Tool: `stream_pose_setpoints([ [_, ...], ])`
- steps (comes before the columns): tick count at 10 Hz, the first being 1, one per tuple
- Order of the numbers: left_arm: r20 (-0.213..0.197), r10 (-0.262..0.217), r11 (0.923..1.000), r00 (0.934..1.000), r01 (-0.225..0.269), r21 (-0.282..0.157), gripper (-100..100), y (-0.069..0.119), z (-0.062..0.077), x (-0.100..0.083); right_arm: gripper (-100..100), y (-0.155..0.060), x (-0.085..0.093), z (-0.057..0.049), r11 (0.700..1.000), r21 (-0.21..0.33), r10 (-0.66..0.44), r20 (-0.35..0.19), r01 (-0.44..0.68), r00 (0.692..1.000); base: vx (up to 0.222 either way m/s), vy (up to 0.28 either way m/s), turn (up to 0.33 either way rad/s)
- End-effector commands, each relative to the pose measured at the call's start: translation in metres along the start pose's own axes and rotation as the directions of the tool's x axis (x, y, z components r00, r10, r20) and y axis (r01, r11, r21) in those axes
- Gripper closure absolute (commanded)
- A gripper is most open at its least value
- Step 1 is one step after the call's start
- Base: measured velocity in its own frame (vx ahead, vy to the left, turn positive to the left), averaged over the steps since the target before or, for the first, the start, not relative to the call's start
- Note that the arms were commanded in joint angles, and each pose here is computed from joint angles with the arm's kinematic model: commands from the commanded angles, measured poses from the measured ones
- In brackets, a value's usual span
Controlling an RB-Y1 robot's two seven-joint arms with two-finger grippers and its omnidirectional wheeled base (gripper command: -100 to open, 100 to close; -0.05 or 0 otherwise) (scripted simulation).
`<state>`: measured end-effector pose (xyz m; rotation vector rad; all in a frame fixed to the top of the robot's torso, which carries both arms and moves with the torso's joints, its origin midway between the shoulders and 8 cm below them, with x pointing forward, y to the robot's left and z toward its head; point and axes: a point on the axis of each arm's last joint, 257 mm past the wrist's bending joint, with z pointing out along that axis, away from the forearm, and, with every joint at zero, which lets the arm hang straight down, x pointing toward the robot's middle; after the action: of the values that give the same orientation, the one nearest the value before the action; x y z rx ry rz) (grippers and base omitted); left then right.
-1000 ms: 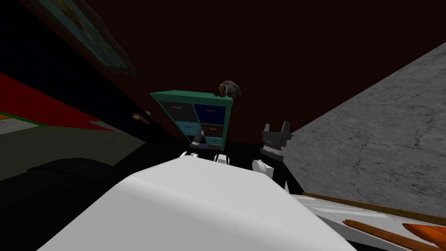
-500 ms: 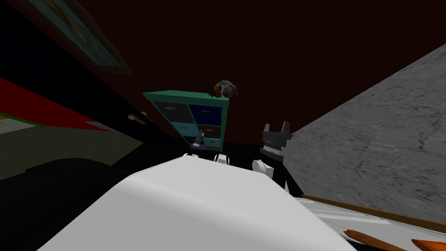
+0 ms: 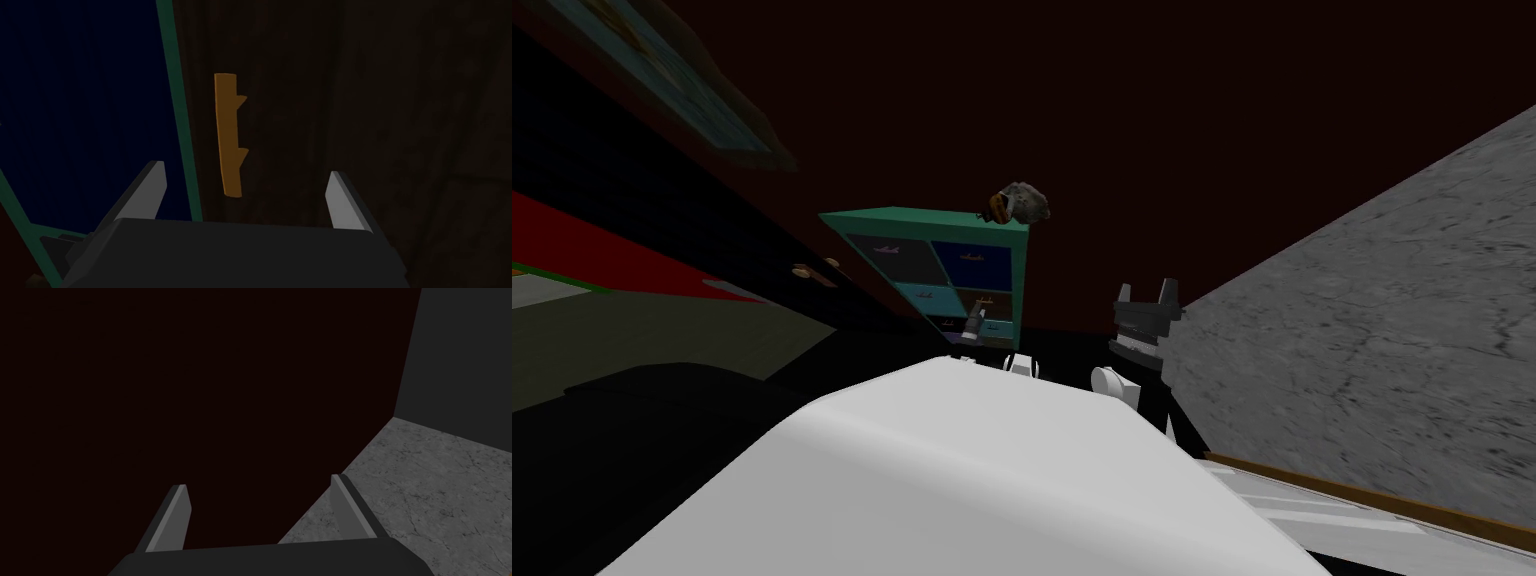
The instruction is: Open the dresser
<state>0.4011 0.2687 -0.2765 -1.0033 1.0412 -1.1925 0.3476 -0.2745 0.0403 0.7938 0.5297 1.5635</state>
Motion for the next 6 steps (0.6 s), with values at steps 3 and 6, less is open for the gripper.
stream_pose_setpoints([
  [3, 0.026, -0.041, 0.9991, 0.9988, 0.041, -0.008, -100, -0.0021, 0.0048, 0.007, 0, 0.0, 0.0, 0.0, 1.0, 0.0, 0.0, 0.0, 0.0, 1.0, 0.016, -0.007, -0.002],
  [6, 0.026, -0.041, 0.9991, 0.9988, 0.041, -0.008, 100, 0.0016, 0.0, 0.0078, 0, 0.0, 0.0, 0.0, 1.0, 0.0, 0.0, 0.0, 0.0, 1.0, 0.019, 0.0, 0.001],
])
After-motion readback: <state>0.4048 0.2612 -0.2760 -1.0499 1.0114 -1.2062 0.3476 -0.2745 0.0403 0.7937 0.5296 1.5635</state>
